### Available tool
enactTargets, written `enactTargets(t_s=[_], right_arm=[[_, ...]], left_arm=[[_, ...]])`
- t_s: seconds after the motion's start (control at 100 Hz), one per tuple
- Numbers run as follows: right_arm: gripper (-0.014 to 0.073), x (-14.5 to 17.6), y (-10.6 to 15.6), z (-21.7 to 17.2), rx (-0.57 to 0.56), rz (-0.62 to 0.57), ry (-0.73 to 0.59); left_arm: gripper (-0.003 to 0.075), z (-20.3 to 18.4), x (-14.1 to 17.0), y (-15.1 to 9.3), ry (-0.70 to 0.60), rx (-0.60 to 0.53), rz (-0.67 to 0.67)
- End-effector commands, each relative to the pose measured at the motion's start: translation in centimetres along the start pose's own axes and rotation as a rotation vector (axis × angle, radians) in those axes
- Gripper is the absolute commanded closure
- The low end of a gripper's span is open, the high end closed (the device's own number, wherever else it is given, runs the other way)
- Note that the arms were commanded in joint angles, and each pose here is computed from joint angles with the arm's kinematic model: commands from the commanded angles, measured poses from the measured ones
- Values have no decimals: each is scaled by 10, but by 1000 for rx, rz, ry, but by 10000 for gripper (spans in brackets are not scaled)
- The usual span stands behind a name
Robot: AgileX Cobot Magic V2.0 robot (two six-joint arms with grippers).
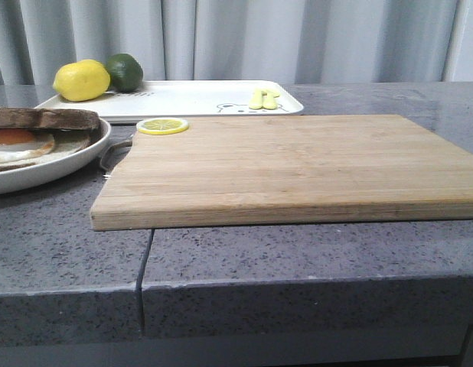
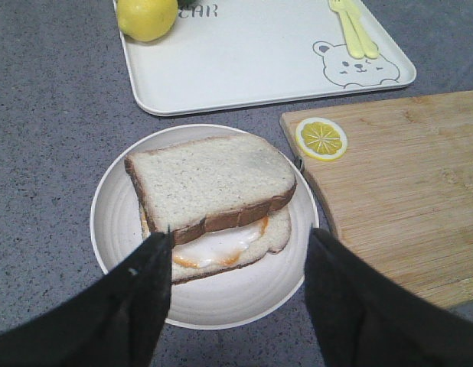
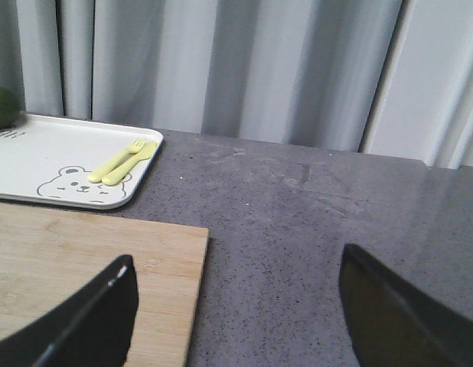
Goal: Place bread and move sandwich to tray
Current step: 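Withdraw the right gripper away from the plate, then lower the left gripper and grasp the rim of the white plate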
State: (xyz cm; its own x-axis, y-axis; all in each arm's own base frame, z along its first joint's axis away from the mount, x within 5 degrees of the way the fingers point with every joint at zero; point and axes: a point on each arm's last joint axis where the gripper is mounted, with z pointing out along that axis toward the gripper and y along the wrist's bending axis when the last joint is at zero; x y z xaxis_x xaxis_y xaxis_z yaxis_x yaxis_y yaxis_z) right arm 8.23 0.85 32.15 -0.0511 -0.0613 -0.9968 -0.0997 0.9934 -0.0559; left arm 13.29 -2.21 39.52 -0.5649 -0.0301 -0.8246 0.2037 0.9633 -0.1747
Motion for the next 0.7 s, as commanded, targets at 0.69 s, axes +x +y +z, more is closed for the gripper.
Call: enactTargets(t_s=[0.69], right_arm=[[46, -15, -3, -1, 34, -4, -99]], left_arm=[[354, 49, -22, 29, 18, -121, -162]])
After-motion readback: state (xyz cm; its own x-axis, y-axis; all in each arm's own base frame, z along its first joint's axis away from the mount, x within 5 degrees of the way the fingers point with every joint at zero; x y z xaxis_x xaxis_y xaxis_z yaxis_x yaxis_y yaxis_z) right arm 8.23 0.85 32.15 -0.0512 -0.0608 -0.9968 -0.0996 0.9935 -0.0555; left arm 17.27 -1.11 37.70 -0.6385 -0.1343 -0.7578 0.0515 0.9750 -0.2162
